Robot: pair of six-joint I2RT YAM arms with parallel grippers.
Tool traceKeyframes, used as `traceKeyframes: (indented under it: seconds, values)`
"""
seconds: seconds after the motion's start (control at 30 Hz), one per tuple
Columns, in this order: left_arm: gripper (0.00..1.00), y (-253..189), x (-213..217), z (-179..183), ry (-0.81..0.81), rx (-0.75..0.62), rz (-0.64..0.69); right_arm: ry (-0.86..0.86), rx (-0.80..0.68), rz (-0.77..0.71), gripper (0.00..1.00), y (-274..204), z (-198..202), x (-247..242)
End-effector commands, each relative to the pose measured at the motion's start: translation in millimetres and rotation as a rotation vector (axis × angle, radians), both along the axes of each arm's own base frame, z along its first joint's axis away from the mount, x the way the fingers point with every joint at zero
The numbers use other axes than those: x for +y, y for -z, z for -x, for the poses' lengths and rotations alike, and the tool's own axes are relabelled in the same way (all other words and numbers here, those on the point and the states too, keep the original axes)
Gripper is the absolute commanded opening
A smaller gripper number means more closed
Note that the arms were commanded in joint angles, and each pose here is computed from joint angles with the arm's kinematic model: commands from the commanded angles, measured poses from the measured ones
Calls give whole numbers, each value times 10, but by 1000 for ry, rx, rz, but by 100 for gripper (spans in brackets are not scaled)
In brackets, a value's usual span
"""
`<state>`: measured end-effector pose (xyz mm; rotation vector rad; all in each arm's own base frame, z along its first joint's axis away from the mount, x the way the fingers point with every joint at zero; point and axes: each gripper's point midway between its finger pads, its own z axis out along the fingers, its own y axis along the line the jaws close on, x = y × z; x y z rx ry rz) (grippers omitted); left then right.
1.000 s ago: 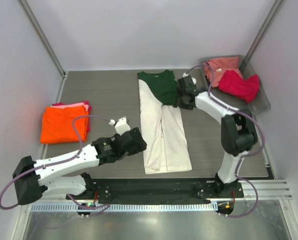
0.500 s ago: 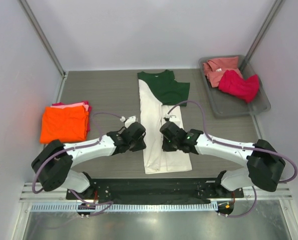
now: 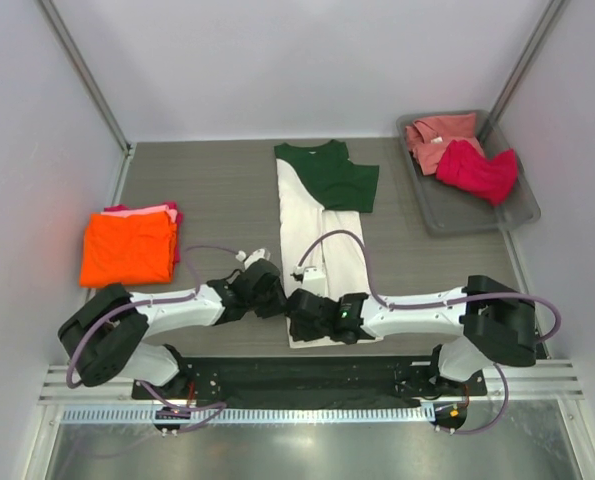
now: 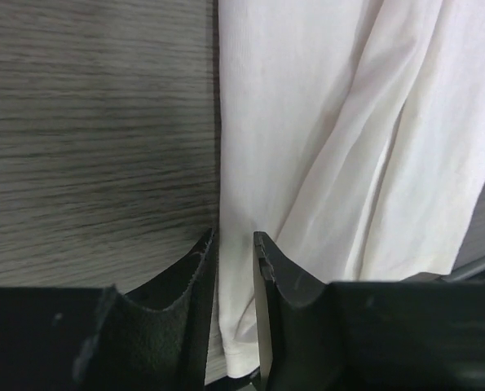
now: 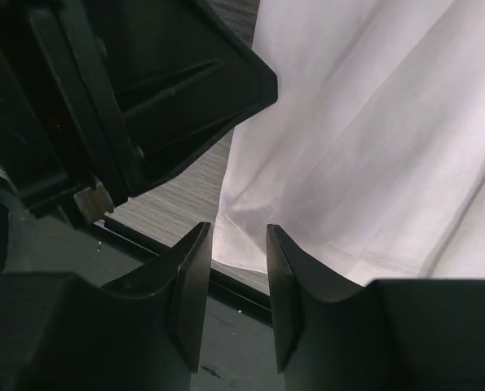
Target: Fold and stack the t-shirts
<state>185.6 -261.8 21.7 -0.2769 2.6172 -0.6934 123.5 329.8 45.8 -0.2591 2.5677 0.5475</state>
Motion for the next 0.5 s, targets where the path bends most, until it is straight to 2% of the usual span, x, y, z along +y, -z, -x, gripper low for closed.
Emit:
traceKeyframes:
  seconds: [0.0,0.07,0.2,0.27,0.3,0.33,0.4,0.47]
  values:
    - [26,8,-77,91,15,32,71,54,-40,-50,39,-77,-101,145]
    - [24,23,-109,130,34,51,82,52,-39,-29,40,-12,-100,150]
    - [12,64,-194,136,55,65,107,46,-33,11,40,106,-87,157]
    - [1,88,-223,136,62,72,111,47,-28,23,35,147,-80,157]
    - [0,98,-219,133,60,72,107,49,-27,25,33,150,-75,152]
    - [0,111,-205,131,56,71,102,52,-29,28,25,160,-69,137]
    - [0,111,-184,127,51,65,93,72,-39,12,17,90,-76,106]
    - [0,115,-147,115,43,59,76,90,-50,2,15,53,-84,36]
